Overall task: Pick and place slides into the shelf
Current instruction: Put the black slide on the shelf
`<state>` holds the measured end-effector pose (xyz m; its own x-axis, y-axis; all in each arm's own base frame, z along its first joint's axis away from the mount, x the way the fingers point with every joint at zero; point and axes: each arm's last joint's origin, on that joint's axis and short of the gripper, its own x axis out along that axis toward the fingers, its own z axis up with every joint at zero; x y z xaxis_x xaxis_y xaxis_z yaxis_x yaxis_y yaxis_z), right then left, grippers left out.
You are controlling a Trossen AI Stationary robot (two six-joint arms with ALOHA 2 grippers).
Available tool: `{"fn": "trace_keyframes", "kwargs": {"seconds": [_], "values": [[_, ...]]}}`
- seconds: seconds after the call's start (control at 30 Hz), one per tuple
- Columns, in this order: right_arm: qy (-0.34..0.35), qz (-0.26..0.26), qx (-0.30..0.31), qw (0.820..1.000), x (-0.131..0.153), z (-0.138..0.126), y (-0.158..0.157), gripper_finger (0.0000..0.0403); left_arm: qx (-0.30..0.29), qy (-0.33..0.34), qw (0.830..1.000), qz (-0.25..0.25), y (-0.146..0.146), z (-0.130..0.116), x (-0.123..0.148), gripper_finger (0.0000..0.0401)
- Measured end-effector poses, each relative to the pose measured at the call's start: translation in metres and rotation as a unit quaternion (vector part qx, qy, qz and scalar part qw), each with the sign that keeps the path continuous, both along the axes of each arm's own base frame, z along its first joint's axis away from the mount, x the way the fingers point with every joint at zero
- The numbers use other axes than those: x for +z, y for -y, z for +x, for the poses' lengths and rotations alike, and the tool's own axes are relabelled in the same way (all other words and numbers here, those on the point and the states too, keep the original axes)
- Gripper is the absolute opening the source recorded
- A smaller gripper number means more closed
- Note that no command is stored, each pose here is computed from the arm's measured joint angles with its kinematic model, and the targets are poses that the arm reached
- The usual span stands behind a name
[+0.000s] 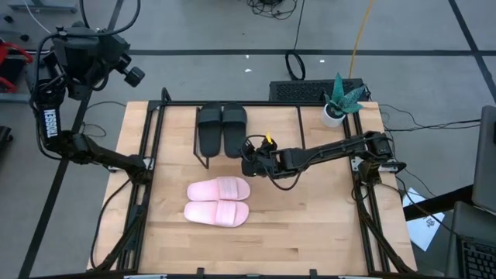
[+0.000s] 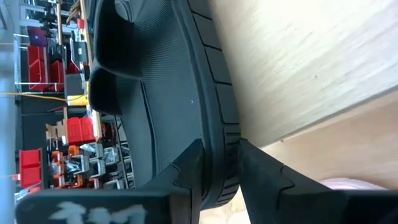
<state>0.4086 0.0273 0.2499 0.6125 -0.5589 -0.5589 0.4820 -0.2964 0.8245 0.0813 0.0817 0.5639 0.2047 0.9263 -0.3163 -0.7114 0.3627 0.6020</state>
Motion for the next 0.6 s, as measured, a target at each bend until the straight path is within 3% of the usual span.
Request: {"fn": "trace_keyframes", "kwargs": {"seconds": [0.3, 0.6], "values": [[0.005, 0.022, 0.008, 1.0, -0.0005, 0.0004, -0.001, 0.0077, 0.001, 0.001, 1.0, -0.001, 0.0001, -0.0001, -0.0003, 0.0088], [0.008, 0.026, 0.014, 1.0, -0.0002, 0.0007, -0.0039, 0.0102, 0.001, -0.002, 1.0, -0.003, 0.0002, -0.0003, -0.0008, 0.0088]]}}
